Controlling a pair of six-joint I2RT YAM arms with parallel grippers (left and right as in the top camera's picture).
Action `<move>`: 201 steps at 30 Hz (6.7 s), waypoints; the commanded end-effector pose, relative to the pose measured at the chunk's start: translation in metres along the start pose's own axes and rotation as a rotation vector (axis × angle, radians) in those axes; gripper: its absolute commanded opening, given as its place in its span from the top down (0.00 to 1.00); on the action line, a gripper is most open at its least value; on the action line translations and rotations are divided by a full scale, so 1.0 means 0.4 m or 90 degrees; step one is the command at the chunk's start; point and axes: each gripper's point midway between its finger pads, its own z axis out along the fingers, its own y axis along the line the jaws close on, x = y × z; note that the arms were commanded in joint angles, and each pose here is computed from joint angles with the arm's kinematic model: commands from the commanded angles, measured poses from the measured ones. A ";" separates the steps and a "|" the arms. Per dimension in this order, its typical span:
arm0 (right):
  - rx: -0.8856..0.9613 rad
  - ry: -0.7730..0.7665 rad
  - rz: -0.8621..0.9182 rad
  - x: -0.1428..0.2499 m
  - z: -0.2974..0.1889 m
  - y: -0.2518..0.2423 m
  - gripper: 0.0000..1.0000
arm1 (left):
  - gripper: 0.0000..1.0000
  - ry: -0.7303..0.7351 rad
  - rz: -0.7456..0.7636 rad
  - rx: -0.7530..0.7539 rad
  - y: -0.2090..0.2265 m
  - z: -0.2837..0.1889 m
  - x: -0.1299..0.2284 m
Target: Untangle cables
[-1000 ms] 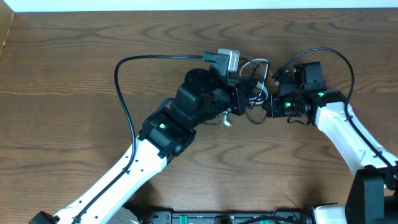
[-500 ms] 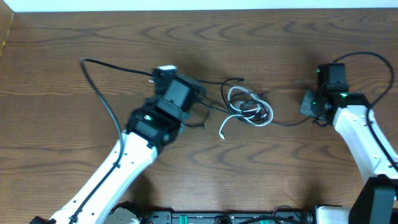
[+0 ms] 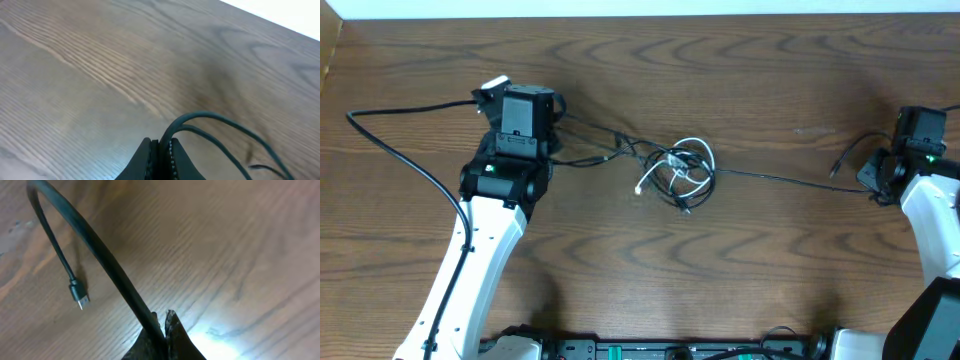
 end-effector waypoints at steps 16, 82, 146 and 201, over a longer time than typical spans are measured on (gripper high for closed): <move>-0.680 -0.011 -0.317 0.075 -0.273 0.451 0.18 | 0.92 0.255 0.018 0.514 -0.325 -0.127 0.140; -0.049 -0.310 0.126 -0.340 -0.352 -0.074 0.99 | 0.92 0.177 -0.054 -0.025 0.076 0.094 0.117; -0.672 0.010 -0.747 0.532 -0.278 0.885 0.81 | 0.92 0.345 0.065 0.217 -0.138 0.011 0.323; -0.312 0.107 -0.156 0.314 -0.067 0.715 0.99 | 0.92 0.344 0.064 0.218 -0.139 0.011 0.321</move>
